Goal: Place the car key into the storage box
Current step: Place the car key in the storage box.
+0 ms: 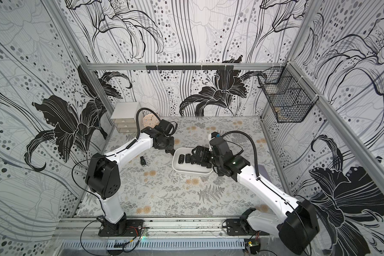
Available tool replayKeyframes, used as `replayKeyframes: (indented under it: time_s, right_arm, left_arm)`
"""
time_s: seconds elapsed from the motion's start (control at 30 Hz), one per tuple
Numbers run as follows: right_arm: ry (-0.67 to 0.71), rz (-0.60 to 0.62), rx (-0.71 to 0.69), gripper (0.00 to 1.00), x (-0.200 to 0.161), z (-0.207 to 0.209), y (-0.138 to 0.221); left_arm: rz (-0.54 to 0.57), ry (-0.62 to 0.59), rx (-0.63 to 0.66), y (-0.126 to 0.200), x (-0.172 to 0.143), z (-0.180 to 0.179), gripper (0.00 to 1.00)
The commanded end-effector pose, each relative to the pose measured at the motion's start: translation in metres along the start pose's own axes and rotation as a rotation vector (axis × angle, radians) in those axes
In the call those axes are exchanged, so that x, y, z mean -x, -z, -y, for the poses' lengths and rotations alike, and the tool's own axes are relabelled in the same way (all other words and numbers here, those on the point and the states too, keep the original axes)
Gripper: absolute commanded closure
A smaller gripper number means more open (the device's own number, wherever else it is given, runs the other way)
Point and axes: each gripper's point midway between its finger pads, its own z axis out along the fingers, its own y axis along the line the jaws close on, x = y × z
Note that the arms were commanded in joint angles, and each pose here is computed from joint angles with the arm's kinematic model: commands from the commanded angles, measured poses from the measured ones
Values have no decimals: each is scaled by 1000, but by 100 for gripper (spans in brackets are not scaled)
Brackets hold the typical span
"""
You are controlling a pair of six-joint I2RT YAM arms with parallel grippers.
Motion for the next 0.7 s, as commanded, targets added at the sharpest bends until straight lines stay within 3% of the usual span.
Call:
replayKeyframes:
  time_s: [0.0, 0.37, 0.67]
  right_arm:
    - [17, 17, -39, 0, -3, 9, 11]
    - [110, 35, -55, 0, -11, 21, 37]
    - [145, 21, -58, 0, -19, 26, 46]
  left_arm:
    - [12, -5, -3, 9, -4, 17, 70]
    - [-46, -46, 98, -18, -30, 48, 71]
    - [-109, -46, 95, -40, -53, 64, 71]
